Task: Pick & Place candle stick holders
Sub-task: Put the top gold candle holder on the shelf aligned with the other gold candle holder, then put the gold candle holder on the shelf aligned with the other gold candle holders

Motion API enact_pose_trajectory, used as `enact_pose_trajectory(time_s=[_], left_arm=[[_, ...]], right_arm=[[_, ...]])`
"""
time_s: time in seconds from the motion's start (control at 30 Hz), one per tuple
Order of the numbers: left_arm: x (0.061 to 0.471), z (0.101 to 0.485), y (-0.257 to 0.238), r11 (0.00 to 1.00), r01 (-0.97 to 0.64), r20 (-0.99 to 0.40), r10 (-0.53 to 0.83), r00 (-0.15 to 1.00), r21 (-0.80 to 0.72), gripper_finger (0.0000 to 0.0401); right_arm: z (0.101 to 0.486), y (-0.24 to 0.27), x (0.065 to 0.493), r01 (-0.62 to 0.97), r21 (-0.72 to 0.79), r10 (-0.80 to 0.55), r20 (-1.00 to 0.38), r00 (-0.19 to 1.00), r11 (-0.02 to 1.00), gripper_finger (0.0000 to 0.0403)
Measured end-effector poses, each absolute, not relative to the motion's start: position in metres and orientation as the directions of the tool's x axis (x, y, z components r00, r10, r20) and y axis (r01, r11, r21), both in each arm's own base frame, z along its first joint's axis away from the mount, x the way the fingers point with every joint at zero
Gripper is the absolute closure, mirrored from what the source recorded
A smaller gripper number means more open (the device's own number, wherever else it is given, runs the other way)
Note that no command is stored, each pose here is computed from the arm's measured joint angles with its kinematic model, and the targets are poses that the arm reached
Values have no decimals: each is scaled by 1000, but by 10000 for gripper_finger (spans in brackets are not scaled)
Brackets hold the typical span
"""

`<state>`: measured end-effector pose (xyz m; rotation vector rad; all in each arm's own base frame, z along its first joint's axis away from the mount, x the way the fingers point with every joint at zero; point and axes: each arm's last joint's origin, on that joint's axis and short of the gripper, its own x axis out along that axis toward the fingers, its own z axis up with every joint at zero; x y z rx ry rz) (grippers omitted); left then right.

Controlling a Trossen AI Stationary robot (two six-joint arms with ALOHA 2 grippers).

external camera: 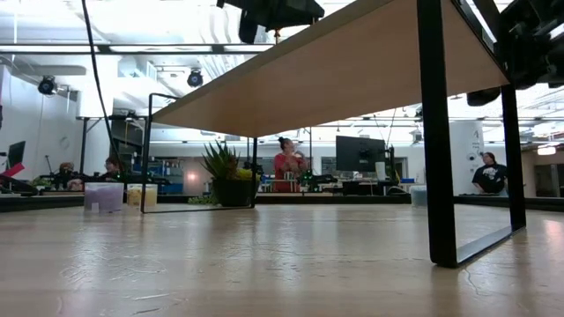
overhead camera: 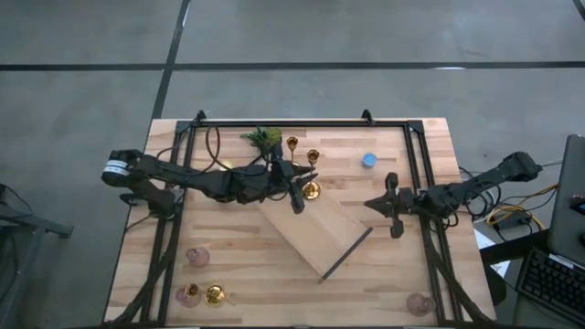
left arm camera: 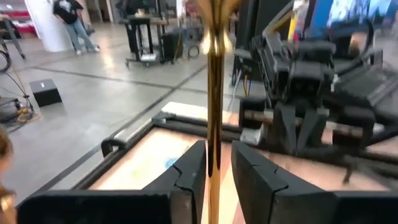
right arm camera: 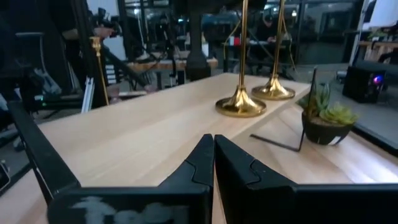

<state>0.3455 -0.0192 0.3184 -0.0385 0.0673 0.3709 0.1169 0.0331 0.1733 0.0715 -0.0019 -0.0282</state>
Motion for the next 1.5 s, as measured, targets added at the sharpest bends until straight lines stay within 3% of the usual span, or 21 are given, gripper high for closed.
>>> enact_pose_trajectory(time_s=[0.23,0.93,1.17,1.5], left_arm=[[335,320,-19,940,-341,-149,335,930,-16,314],[324,323,-46,977,-213,-199,209,957,1,311],[315,332,-51,981,-194,-181,191,965,-1,311],[295,346,-54,985,-171,-185,168,968,-1,311]], right_arm=[[176,32,113,26,89,-28,23,999,996,394],[175,22,91,75,117,-80,39,996,990,394],[174,21,90,82,116,-78,-42,996,990,394],[173,22,91,80,79,-76,-53,996,994,394]])
